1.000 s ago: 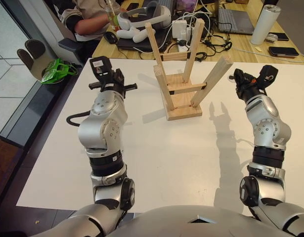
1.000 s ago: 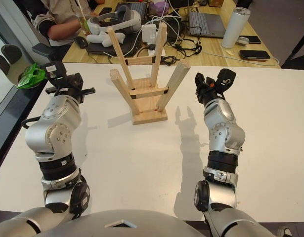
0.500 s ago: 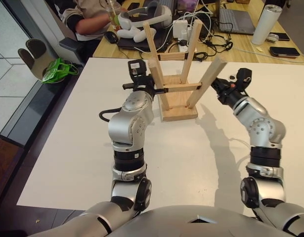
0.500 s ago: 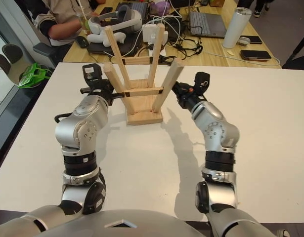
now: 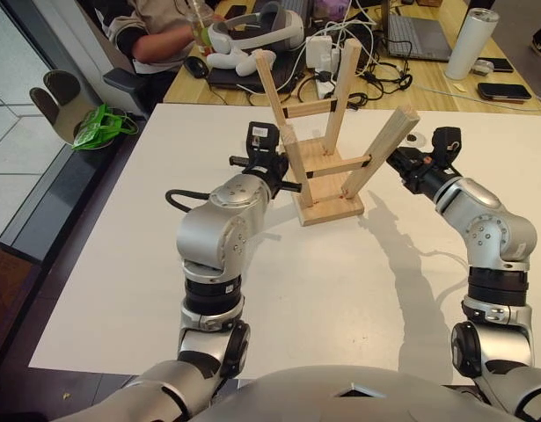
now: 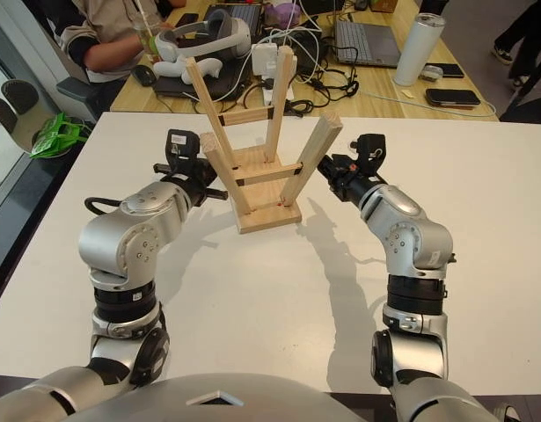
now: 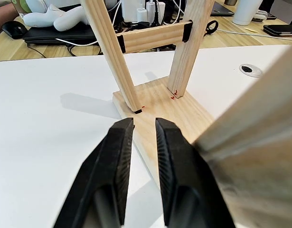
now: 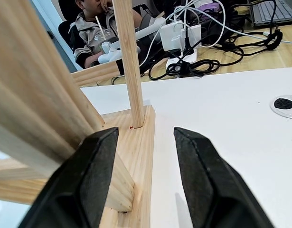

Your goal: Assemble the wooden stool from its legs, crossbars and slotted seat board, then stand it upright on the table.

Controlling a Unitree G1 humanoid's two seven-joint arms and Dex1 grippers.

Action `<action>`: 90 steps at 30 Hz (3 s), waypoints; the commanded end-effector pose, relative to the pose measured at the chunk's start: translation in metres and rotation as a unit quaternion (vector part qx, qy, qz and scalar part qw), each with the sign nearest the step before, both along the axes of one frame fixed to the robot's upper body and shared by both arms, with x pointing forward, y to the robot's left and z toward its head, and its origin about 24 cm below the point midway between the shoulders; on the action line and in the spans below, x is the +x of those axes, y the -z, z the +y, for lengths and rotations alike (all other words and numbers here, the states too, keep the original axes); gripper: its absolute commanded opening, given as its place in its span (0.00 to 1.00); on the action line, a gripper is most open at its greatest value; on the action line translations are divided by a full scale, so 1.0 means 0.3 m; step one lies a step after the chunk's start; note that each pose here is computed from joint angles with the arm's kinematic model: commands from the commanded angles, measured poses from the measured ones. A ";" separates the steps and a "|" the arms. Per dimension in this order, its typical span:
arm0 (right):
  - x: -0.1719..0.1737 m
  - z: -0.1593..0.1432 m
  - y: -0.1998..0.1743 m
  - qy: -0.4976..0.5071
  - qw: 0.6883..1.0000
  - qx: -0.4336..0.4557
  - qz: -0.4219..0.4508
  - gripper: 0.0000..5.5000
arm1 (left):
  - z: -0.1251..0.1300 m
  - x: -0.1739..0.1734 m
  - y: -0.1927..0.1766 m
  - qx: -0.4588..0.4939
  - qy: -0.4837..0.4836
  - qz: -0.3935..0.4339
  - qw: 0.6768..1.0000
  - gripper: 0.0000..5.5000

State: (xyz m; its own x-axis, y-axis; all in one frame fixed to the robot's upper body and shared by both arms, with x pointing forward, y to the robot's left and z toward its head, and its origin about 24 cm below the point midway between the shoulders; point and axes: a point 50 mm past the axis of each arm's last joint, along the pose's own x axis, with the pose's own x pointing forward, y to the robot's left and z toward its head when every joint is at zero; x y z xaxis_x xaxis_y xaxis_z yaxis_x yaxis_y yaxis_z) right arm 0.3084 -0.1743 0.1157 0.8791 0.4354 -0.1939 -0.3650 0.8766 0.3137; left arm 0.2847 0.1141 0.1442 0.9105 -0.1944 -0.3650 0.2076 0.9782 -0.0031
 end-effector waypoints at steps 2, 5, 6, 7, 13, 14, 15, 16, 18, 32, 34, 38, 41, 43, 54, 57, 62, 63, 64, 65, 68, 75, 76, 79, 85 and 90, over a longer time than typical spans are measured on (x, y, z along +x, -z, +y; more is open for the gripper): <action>-0.037 0.023 0.075 -0.004 0.999 -0.010 0.031 0.40 | 0.198 0.096 -0.204 0.015 -0.066 -0.130 0.989 0.16; -0.069 0.051 0.119 -0.004 0.999 -0.011 0.045 0.40 | 0.254 0.146 -0.382 -0.019 -0.070 -0.239 0.968 0.16; -0.078 0.058 0.131 -0.002 0.999 -0.012 0.049 0.40 | 0.257 0.160 -0.447 -0.057 -0.068 -0.277 0.957 0.16; -0.085 0.064 0.141 -0.003 0.999 -0.013 0.051 0.40 | 0.251 0.167 -0.504 -0.094 -0.056 -0.309 0.945 0.16; -0.090 0.083 0.164 -0.008 0.998 -0.022 0.058 0.40 | 0.148 0.096 -0.738 -0.235 0.117 -0.407 0.875 0.16; -0.091 0.085 0.165 -0.009 0.998 -0.022 0.058 0.40 | 0.142 0.086 -0.740 -0.235 0.132 -0.405 0.874 0.16; -0.092 0.086 0.166 -0.009 0.998 -0.023 0.058 0.40 | 0.136 0.077 -0.740 -0.231 0.144 -0.404 0.873 0.16; -0.092 0.085 0.166 -0.009 0.998 -0.023 0.059 0.40 | 0.129 0.064 -0.739 -0.229 0.159 -0.401 0.872 0.16; -0.094 0.083 0.166 -0.009 0.998 -0.024 0.059 0.40 | 0.108 0.044 -0.717 -0.234 0.195 -0.387 0.870 0.16; -0.089 0.089 0.171 -0.010 0.998 -0.020 0.061 0.40 | -0.053 0.196 -0.099 -0.062 0.093 -0.084 0.990 0.16; -0.091 0.089 0.167 -0.010 0.998 -0.020 0.055 0.40 | -0.043 0.208 -0.210 -0.109 0.079 -0.146 0.980 0.16; -0.116 0.111 0.083 -0.053 0.990 -0.111 -0.065 0.40 | -0.041 0.164 -0.403 -0.211 0.102 -0.240 0.942 0.16; -0.181 0.163 -0.023 -0.080 0.968 -0.149 -0.184 0.46 | 0.000 0.119 -0.453 -0.249 0.104 -0.270 0.924 0.16; -0.243 0.190 -0.068 -0.095 0.955 -0.156 -0.233 0.52 | 0.042 0.103 -0.440 -0.259 0.085 -0.270 0.924 0.16; -0.149 0.514 -0.123 -0.124 0.962 -0.041 -0.241 0.74 | 0.127 0.096 -0.289 -0.194 -0.128 -0.280 0.931 0.16; -0.122 0.586 -0.117 -0.131 0.961 -0.045 -0.241 0.74 | 0.135 0.092 -0.291 -0.187 -0.148 -0.292 0.926 0.16; -0.102 0.596 -0.102 -0.105 0.967 -0.052 -0.226 0.65 | 0.127 0.079 -0.276 -0.188 -0.161 -0.287 0.925 0.16; -0.101 0.588 -0.099 -0.097 0.969 -0.051 -0.220 0.61 | 0.127 0.073 -0.269 -0.188 -0.165 -0.284 0.926 0.16; -0.101 0.578 -0.097 -0.088 0.971 -0.050 -0.215 0.58 | 0.129 0.066 -0.261 -0.187 -0.169 -0.281 0.926 0.16; -0.102 0.569 -0.094 -0.081 0.973 -0.048 -0.210 0.53 | 0.131 0.061 -0.255 -0.186 -0.172 -0.279 0.926 0.16; -0.104 0.549 -0.085 -0.061 0.980 -0.028 -0.187 0.45 | 0.138 0.057 -0.250 -0.182 -0.179 -0.279 0.926 0.16; -0.070 0.501 -0.085 0.022 0.990 0.129 -0.053 0.27 | 0.162 0.071 -0.277 -0.156 -0.183 -0.301 0.923 0.16; -0.066 0.495 -0.086 0.030 0.988 0.148 -0.039 0.27 | 0.167 0.074 -0.281 -0.155 -0.185 -0.304 0.922 0.16; -0.060 0.480 -0.083 0.054 0.977 0.204 0.006 0.27 | 0.177 0.078 -0.291 -0.151 -0.189 -0.312 0.919 0.16; -0.060 0.469 -0.079 0.070 0.955 0.280 0.065 0.27 | 0.185 0.080 -0.303 -0.143 -0.191 -0.321 0.917 0.16; -0.057 0.413 -0.069 0.122 0.924 0.343 0.113 0.27 | 0.188 0.081 -0.308 -0.141 -0.194 -0.323 0.915 0.16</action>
State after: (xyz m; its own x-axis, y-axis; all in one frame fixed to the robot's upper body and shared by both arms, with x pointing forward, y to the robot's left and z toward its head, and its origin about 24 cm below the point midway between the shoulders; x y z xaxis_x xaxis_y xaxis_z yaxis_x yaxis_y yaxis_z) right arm 0.2966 -0.0864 0.1739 0.9636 0.2315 0.1335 -0.2624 0.7252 0.6365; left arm 0.3069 0.1671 0.2273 0.9496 0.1740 0.2606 -0.0956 0.9529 -0.2879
